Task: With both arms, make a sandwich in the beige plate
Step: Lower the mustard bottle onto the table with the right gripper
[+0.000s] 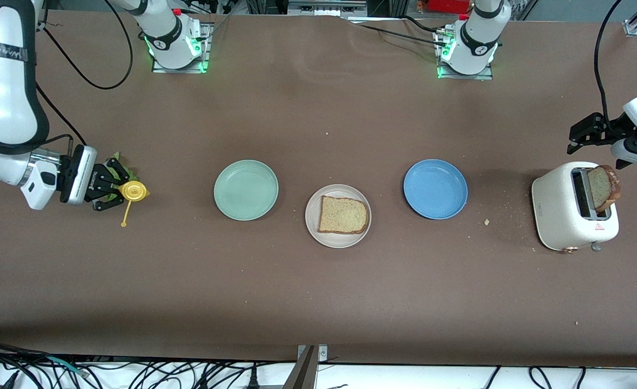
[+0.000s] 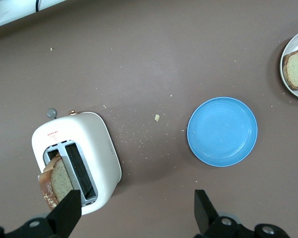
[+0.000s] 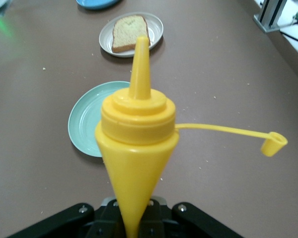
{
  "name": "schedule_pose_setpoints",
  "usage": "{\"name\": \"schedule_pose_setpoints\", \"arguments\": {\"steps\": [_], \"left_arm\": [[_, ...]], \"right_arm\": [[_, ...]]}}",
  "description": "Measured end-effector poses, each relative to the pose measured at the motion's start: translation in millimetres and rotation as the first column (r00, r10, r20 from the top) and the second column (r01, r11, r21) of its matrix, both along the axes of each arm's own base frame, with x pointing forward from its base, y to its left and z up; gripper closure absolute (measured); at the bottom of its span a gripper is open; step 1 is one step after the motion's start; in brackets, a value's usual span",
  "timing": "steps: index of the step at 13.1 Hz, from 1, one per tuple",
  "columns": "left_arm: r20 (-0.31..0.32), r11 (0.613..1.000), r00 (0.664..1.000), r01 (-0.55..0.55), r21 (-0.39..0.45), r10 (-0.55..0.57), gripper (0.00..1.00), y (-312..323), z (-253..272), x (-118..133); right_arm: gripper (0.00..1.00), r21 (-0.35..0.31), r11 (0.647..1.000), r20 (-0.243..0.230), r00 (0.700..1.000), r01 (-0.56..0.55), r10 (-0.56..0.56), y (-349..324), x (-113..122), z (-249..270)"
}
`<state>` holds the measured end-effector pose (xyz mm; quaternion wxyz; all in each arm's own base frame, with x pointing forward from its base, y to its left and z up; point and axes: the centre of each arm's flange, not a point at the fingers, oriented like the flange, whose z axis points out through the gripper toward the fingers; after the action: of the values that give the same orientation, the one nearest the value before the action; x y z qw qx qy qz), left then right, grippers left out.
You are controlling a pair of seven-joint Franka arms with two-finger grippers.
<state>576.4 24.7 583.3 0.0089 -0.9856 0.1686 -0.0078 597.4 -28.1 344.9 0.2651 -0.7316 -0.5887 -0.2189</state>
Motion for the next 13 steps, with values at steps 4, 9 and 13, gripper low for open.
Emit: {"name": "schedule_pose_setpoints", "arguments": {"steps": [4, 9, 13], "left_arm": [[0.0, 1.0, 1.0, 0.0, 0.0, 0.0, 0.0, 0.0, 0.0, 0.0], [0.0, 1.0, 1.0, 0.0, 0.0, 0.0, 0.0, 0.0, 0.0, 0.0], [0.0, 1.0, 1.0, 0.0, 0.0, 0.0, 0.0, 0.0, 0.0, 0.0]], "right_arm": [[0.95, 0.16, 0.986, 0.052, 0.998, 0.035, -0.044, -19.2, -34.3, -59.5], [0.95, 0.175, 0.984, 0.054, 0.997, 0.044, -0.054, -32.5, -38.6, -67.9], [0.95, 0.203, 0.976, 0.059, 0.994, 0.075, -0.089, -41.0, -38.7, -74.8]]}}
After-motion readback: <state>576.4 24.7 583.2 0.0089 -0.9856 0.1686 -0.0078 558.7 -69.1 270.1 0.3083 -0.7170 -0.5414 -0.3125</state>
